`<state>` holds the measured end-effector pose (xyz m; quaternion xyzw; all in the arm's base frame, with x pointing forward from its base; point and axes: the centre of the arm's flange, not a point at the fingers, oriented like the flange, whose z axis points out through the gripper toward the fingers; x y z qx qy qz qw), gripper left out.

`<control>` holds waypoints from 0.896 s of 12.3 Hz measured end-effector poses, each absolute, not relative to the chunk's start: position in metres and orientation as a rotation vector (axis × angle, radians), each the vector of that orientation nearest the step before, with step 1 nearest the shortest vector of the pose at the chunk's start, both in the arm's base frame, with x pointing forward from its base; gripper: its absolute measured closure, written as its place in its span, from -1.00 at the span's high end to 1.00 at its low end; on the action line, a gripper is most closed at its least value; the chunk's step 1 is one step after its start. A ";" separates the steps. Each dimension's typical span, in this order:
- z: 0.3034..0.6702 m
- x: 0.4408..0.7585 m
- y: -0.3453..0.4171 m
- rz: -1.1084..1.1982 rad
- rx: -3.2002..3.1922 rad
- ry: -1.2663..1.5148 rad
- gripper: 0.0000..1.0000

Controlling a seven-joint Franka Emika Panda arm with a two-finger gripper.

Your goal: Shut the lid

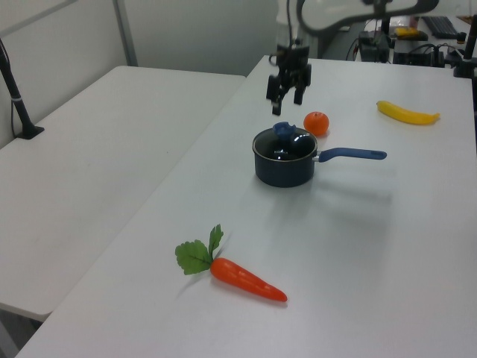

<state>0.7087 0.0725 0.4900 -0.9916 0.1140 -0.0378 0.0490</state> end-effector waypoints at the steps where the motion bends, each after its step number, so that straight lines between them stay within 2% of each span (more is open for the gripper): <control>1: 0.514 0.695 0.071 -0.132 -3.000 0.332 1.00; 4: 0.577 0.628 0.048 -0.155 -3.003 0.278 1.00; 7: 0.612 0.558 0.013 -0.057 -3.015 0.166 1.00; 9: 0.622 0.539 -0.002 -0.022 -3.015 0.135 1.00; 11: 0.621 0.537 -0.018 -0.021 -3.012 0.175 1.00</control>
